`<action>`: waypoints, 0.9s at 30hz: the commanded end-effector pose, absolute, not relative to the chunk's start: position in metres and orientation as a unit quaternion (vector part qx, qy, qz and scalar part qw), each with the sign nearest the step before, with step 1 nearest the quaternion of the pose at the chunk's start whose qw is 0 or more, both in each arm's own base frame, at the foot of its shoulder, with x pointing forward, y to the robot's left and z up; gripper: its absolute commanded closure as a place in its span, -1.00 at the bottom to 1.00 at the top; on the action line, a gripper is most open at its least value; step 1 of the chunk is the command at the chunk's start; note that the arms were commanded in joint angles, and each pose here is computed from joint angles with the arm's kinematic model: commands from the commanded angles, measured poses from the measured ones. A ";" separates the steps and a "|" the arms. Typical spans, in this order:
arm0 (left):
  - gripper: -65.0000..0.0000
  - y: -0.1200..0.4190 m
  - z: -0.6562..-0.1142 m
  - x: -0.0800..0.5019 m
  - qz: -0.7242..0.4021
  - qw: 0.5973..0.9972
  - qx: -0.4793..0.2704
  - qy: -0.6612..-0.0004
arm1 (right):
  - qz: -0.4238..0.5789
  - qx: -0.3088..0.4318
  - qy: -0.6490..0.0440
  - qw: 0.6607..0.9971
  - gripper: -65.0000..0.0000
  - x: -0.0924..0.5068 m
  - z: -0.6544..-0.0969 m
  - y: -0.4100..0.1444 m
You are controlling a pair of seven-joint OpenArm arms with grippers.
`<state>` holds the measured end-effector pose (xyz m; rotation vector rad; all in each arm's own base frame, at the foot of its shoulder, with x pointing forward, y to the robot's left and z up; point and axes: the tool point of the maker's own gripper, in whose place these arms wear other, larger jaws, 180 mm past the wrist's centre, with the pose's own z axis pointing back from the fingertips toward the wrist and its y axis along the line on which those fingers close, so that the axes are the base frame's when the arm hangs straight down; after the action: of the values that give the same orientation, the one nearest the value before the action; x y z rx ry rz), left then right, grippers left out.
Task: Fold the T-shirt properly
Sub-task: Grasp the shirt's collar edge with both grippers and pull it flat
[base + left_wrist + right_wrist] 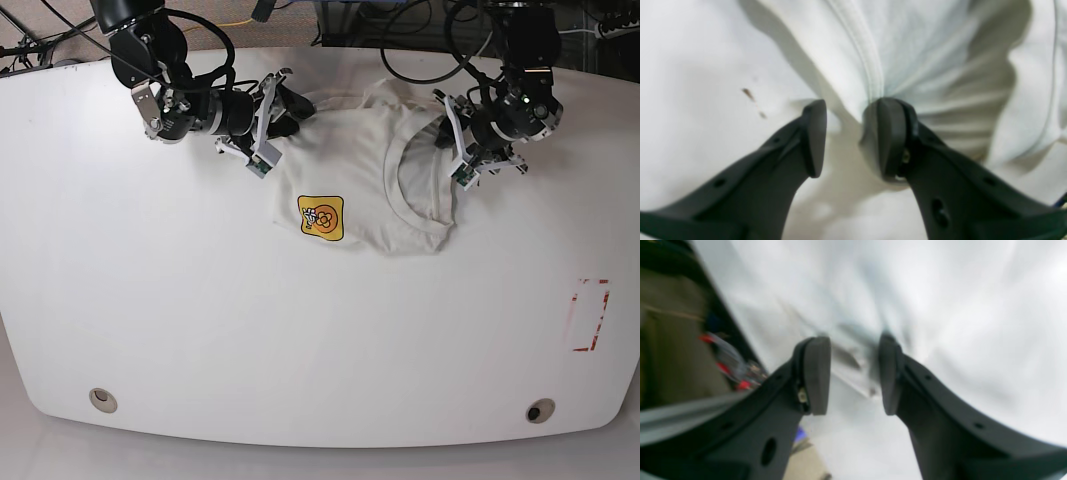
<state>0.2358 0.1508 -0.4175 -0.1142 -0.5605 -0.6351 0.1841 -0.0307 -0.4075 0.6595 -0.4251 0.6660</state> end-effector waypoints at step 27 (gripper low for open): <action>0.27 0.185 -0.322 0.290 -0.336 0.879 0.098 -0.322 | 0.382 0.311 -0.349 0.797 0.30 0.272 -0.313 -0.030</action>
<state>0.2842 0.1870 -0.3333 0.2003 -0.6230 -0.7041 0.2640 -0.0400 -0.3251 0.6288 -0.7008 0.8140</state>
